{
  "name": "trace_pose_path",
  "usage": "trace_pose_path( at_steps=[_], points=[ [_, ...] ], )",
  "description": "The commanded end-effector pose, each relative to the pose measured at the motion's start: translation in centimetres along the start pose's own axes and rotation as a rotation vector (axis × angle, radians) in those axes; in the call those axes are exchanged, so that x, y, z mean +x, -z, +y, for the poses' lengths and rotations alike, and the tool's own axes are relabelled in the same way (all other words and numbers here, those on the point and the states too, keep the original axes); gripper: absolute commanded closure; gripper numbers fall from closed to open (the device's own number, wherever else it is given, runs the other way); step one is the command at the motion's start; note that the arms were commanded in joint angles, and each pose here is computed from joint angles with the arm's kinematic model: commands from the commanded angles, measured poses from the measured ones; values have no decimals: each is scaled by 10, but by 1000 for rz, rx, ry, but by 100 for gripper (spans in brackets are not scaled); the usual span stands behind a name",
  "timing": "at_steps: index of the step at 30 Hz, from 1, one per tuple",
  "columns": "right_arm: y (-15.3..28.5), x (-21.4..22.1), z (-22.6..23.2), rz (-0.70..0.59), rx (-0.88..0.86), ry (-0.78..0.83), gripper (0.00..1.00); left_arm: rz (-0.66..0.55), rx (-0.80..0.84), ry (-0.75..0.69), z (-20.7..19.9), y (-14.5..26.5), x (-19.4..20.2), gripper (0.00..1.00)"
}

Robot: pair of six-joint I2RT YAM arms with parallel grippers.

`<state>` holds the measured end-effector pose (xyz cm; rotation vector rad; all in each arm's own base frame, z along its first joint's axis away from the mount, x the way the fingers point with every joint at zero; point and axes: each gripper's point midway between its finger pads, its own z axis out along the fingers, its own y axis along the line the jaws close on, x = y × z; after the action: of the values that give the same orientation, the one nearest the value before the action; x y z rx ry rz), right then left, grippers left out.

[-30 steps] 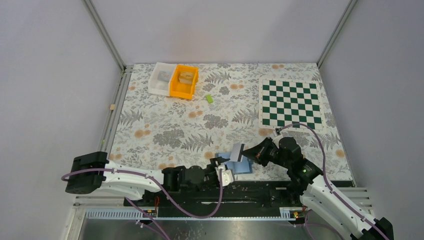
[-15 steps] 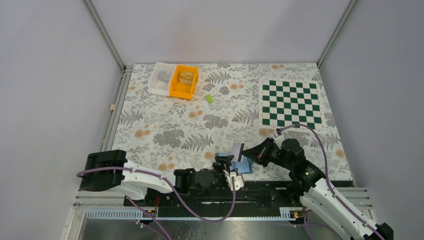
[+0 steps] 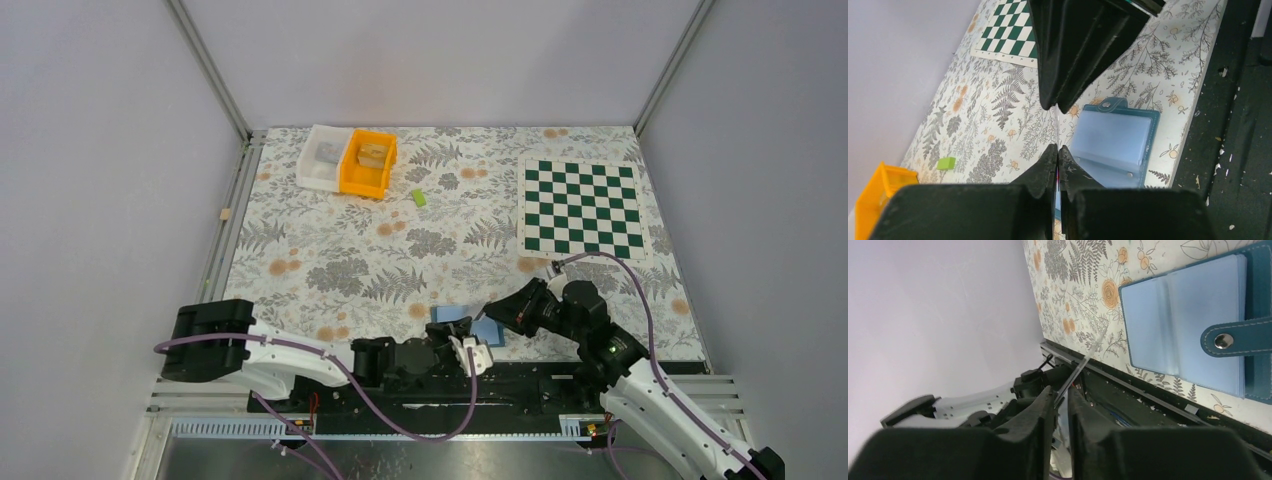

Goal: Take the credit cards out of the card holder
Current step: Place the credit card in the storage box.

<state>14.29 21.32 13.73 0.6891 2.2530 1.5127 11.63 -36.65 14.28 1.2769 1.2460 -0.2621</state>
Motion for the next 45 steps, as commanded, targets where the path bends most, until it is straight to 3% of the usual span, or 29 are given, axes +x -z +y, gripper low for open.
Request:
trace_pose_path(
  at_steps=[1, 8, 16, 24, 31, 38, 45],
  points=[
    [6, 0, 19, -3, -79, 82, 70, -19, -87, 198, 25, 3, -19, 100],
    [19, -6, 21, -54, -43, 280, 46, 35, -62, 570, 51, 7, -13, 100],
    [33, -18, 27, -149, -64, 424, 39, 51, -50, 847, 79, 17, -8, 100],
    [27, -10, 10, -89, -48, 481, 2, 128, -32, 1075, 117, 38, -5, 100],
    [24, -7, 2, -51, -6, 491, 1, 194, -178, 1187, 183, 73, 24, 100],
    [21, -7, 8, -38, -6, 496, 0, 357, -338, 1264, 257, 104, 75, 100],
    [16, -7, 20, 2, 23, 497, 0, 435, -425, 1331, 340, 100, 127, 100]
  ],
)
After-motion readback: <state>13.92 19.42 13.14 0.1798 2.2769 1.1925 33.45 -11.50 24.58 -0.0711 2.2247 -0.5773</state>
